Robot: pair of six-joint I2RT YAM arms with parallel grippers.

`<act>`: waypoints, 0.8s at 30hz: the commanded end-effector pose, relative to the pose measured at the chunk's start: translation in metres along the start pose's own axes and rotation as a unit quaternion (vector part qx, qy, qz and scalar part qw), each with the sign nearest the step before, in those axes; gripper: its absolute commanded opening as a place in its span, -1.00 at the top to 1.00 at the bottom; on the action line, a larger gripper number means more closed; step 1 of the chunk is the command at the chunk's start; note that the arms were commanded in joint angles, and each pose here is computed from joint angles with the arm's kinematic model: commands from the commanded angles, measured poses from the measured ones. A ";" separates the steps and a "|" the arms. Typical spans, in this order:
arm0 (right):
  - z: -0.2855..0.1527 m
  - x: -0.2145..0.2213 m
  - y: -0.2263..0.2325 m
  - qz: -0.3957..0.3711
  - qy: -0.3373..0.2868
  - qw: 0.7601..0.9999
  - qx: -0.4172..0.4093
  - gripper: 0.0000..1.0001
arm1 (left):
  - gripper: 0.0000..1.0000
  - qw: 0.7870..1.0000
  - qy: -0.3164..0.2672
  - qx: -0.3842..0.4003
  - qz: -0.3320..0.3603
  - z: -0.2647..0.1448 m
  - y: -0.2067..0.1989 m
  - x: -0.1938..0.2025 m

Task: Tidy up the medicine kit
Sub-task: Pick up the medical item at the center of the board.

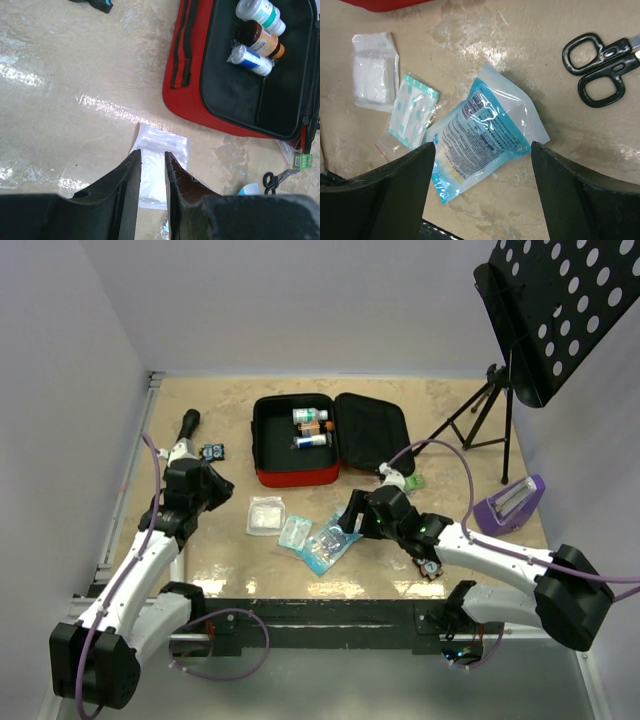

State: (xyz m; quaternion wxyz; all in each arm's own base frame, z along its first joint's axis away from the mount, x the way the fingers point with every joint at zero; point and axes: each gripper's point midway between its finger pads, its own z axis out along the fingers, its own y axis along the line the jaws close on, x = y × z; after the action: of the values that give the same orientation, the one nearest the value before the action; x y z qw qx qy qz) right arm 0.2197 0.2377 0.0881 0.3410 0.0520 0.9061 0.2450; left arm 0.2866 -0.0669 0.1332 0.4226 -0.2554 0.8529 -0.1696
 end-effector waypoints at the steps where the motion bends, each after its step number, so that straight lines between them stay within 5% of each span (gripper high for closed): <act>1: 0.010 0.014 0.008 0.052 0.014 0.998 -0.032 -0.64 | 0.40 1.000 -0.002 0.017 -0.012 -0.005 -0.003 0.003; 15: 0.042 0.052 0.001 0.098 0.055 0.993 -0.047 -0.38 | 0.41 1.000 0.005 0.017 -0.018 -0.004 0.001 0.011; 24: 0.044 0.049 -0.001 0.095 0.044 0.993 -0.044 0.38 | 0.40 1.000 0.003 0.009 -0.013 -0.004 0.005 0.011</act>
State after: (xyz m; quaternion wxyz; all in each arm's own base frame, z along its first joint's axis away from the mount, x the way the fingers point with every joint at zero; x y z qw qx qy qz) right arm 0.2102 0.2681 0.0270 0.2724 0.1065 0.9037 0.3127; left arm 0.2746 -0.0682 0.1220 0.4125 -0.2633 0.8537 -0.1781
